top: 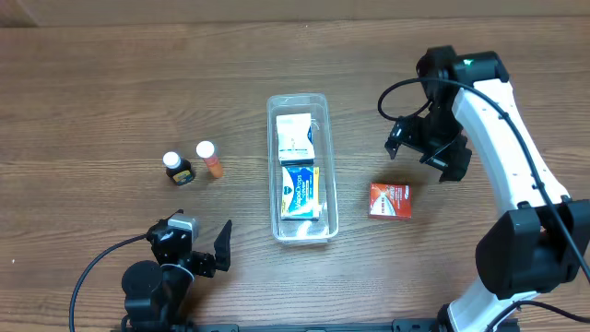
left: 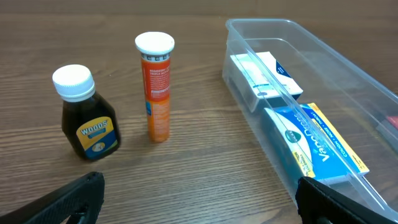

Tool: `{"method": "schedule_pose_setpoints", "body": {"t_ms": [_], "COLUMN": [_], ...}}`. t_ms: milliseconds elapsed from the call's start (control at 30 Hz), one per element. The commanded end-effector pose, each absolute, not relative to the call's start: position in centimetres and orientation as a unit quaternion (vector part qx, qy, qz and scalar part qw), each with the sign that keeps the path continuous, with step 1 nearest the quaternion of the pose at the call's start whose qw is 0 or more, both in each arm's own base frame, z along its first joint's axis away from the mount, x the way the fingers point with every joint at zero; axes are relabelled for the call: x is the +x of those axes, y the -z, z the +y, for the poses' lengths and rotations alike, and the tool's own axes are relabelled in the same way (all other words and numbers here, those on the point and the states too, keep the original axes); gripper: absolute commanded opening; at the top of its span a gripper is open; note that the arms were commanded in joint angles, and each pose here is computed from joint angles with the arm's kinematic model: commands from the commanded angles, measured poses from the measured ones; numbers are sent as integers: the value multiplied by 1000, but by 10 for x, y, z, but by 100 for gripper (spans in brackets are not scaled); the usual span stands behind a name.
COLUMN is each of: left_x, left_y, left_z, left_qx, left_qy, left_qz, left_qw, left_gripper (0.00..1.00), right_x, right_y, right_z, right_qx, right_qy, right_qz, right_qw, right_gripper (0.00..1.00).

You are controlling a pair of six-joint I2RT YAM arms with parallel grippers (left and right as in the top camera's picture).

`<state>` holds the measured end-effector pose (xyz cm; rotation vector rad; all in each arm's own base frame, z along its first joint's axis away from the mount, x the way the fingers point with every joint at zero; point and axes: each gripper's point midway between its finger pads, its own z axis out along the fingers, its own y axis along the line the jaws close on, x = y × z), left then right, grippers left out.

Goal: Pack container
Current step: 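Open the right gripper and move it toward the red box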

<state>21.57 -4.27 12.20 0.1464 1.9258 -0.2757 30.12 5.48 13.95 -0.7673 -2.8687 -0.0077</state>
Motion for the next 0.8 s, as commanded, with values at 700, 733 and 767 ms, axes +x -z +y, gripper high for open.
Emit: {"method": "schedule_pose_setpoints", "body": {"t_ms": [700, 733, 767], "left_x": [216, 216, 216], "left_y": [-124, -124, -124], "left_z": [-43, -43, -43], "left_qx": [69, 69, 69], "left_qy": [114, 114, 114], "left_qz": [814, 814, 814], "left_qw": [566, 566, 566], "left_gripper": [100, 100, 100], "right_x": [273, 279, 282], "right_y": [-152, -141, -132], "right_z": [65, 74, 83], "right_qx": [-503, -510, -519], "right_qy": [140, 161, 177], "right_qz": [-850, -843, -835], "right_qw": [-76, -60, -42], "right_gripper": [100, 100, 100]}}
